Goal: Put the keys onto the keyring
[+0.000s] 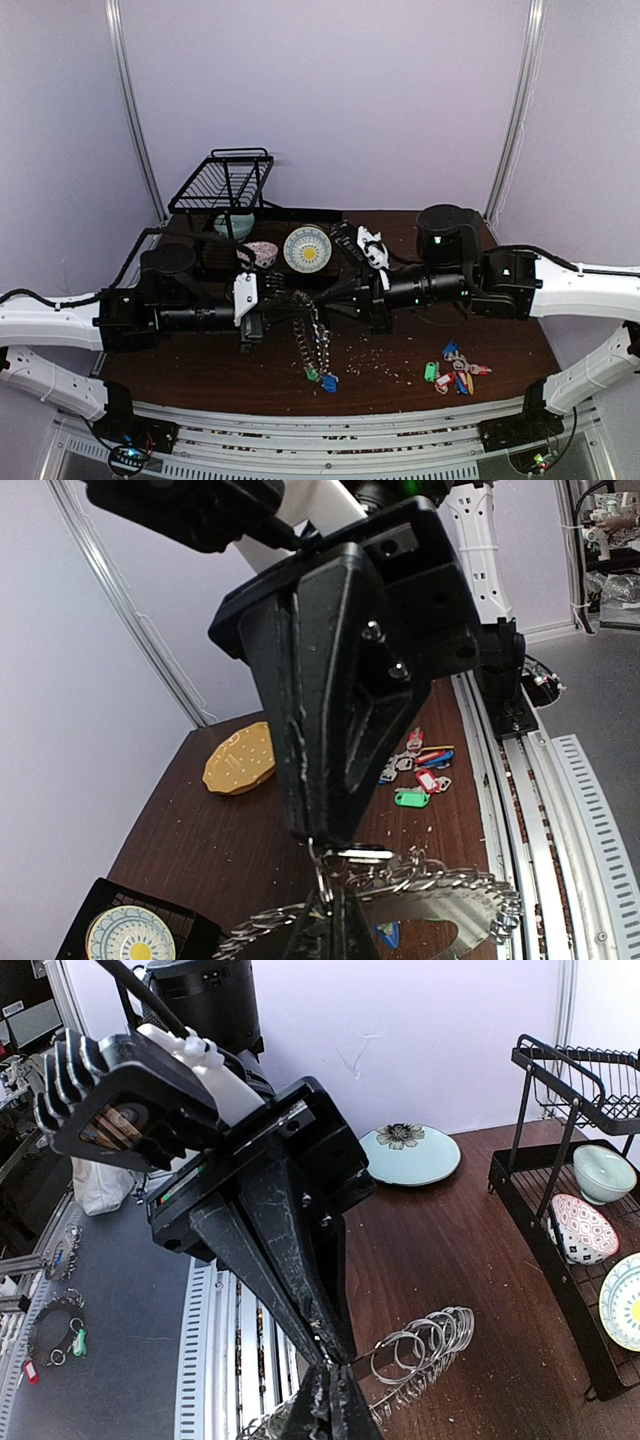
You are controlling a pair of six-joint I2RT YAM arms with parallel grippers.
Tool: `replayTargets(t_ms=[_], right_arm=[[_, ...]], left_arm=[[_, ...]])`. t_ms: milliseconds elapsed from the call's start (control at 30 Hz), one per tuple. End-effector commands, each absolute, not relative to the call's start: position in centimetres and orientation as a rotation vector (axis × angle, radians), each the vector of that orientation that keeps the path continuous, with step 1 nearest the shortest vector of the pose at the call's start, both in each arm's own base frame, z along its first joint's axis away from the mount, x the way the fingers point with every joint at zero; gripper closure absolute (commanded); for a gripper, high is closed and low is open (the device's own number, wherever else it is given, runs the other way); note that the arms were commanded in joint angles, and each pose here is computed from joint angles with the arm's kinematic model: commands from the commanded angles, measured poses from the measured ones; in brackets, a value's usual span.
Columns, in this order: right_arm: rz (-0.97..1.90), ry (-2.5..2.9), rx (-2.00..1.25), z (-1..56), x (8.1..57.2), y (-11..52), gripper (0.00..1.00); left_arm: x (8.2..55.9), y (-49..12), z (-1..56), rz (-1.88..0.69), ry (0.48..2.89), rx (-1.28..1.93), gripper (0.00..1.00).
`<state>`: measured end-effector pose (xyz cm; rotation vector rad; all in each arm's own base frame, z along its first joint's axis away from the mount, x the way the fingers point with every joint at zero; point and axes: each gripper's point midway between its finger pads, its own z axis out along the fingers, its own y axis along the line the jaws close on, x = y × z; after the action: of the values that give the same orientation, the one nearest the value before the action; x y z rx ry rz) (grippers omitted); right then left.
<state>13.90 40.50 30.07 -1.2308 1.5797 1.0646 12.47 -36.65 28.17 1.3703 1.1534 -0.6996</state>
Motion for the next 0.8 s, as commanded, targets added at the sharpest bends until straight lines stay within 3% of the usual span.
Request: replayTargets(t_ms=[0,767], right_arm=[[0.973,1.599,-1.177,30.5,15.5,40.0,1.00],[1.015,1.727,-1.187,27.0,16.5,39.1,1.00]], left_arm=[[11.1,-36.6,32.4,-0.759,1.000,1.315,1.00],[9.4,-36.2,32.7,-0.783,0.913,1.353,1.00]])
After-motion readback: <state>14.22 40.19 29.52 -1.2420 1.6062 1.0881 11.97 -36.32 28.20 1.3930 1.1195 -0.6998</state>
